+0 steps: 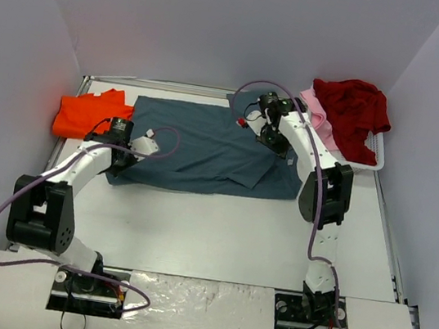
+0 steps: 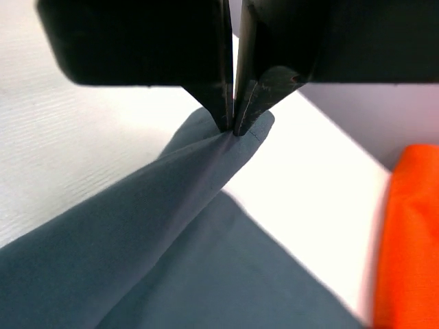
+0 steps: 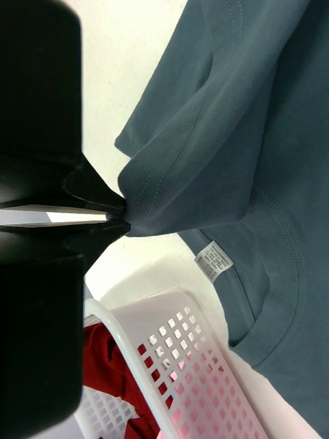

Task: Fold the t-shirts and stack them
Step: Fold the flattened tshirt in 1/3 of the way

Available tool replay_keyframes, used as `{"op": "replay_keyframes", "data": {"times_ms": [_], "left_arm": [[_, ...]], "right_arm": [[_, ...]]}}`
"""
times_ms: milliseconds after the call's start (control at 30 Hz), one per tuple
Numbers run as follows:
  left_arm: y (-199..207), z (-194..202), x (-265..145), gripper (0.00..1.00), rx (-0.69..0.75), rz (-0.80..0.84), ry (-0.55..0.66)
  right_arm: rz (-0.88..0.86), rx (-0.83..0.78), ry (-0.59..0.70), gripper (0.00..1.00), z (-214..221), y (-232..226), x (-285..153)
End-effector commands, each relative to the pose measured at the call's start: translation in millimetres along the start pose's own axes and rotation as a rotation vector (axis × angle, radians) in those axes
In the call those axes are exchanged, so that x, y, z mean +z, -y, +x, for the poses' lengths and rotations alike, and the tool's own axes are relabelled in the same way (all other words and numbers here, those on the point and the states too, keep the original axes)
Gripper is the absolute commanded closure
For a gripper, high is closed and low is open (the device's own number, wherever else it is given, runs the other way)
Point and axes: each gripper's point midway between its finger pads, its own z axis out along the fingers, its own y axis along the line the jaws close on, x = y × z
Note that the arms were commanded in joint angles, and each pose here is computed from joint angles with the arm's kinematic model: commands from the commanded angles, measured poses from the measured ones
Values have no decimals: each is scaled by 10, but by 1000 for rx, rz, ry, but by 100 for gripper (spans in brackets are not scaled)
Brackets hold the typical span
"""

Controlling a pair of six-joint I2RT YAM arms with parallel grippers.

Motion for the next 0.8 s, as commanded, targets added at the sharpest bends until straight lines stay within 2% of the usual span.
{"op": "replay_keyframes", "data": {"times_ms": [0, 500, 767], "left_arm": [[-267, -63, -386, 98, -41, -108, 34], [-88, 42, -609, 98, -44, -107, 56], [55, 73, -664, 98, -24, -95, 65]], "right_arm": [[63, 36, 58, 100, 67, 135, -479], [28, 39, 135, 100, 238, -56, -833], [-22, 26, 128, 100, 475, -306, -889]]}}
